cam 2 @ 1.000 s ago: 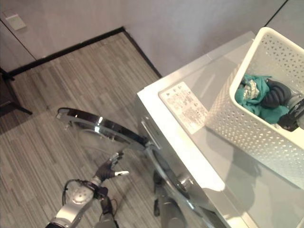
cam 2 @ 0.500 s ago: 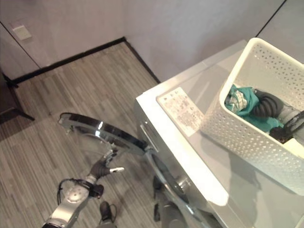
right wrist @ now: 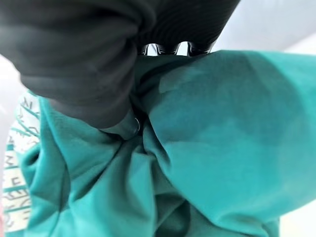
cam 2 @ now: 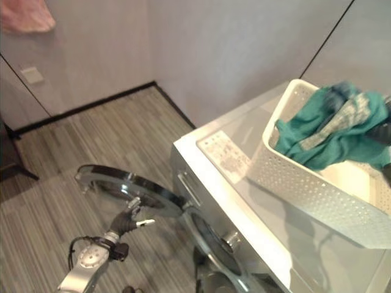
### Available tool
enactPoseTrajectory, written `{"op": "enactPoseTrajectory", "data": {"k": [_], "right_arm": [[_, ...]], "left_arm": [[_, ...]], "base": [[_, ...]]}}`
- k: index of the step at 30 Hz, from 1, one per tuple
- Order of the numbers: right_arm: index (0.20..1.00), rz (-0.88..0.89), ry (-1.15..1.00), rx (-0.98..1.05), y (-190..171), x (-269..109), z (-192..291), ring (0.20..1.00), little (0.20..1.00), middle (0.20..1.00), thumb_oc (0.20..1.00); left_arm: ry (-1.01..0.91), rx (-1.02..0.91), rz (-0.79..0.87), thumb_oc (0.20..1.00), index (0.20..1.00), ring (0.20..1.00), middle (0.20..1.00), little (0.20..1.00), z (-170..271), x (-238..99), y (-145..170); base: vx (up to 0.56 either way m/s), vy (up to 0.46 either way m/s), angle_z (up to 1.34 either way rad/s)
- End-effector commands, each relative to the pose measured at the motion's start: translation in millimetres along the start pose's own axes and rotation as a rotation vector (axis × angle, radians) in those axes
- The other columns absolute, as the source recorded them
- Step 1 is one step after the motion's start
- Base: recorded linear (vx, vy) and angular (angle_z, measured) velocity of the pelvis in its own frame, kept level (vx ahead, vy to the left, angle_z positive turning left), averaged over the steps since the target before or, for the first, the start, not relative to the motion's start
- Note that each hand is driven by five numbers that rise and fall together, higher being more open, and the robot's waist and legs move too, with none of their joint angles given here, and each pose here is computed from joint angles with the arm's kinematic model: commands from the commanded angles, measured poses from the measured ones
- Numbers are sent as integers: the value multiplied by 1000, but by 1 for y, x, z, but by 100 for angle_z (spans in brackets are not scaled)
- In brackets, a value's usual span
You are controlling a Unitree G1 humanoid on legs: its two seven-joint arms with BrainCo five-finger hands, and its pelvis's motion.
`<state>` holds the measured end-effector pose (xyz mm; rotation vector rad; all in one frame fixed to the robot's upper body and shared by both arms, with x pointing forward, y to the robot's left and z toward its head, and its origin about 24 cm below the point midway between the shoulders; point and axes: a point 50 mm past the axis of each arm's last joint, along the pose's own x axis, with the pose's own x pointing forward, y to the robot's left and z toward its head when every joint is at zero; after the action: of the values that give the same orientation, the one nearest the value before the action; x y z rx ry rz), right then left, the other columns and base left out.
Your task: Grab the laundry basket,head to the washer,open it,put in the laundry and shut it.
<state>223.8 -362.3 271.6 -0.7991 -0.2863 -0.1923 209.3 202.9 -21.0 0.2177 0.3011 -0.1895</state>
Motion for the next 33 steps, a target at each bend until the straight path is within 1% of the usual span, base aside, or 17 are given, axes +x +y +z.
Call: {"op": "enactPoseTrajectory", "data": {"k": [1,5,11,14,17,18,21,23,25,29,33], "right_arm": [[200,-210,-169,9,-38,11,35,200,200,200,200],[200,-355,-193,-57,-59,23,50,200,200,200,200],[200,-402,-230,-49,-60,41,63,200,200,200,200],[200,-433,-256,-50,-58,48,70,200,200,200,200],[200,-456,-284,-52,-57,52,76,200,200,200,200],[200,-505,-310,-81,-61,53,84,200,200,200,200],[200,-532,-354,-102,-61,55,95,200,200,200,200],[200,-591,-401,-106,-64,55,106,200,200,200,200],[200,-607,-398,-117,-65,55,105,200,200,200,200],[200,-727,-394,-226,-71,44,103,200,200,200,200],[200,-776,-358,-298,-75,33,94,200,200,200,200]], "left_arm": [[-109,17,-17,1000,1000,1000,1000,1000,22,4,0],[-128,16,-12,1000,1000,1000,1000,1000,27,9,-2],[-177,42,0,1000,1000,1000,1000,1000,40,14,-1],[-255,32,5,1000,1000,1000,1000,1000,58,19,-4],[-277,22,13,1000,1000,1000,1000,1000,64,21,-5],[-293,21,17,1000,1000,1000,1000,1000,67,22,-5],[-297,22,24,1000,1000,1000,1000,1000,68,22,-5],[-294,22,26,1000,1000,1000,1000,1000,67,22,-5],[-289,22,30,1000,1000,1000,1000,1000,65,22,-5],[-271,34,71,1000,1000,1000,1000,1000,59,18,2],[-266,51,93,1000,1000,1000,1000,1000,57,16,7]], "base": [[5,37,1],[5,41,-4],[8,22,-7],[0,0,0],[-10,9,1],[0,0,0],[-41,33,-6],[-64,64,-16],[-56,64,-18],[-84,116,-34],[-79,140,-24]]}}
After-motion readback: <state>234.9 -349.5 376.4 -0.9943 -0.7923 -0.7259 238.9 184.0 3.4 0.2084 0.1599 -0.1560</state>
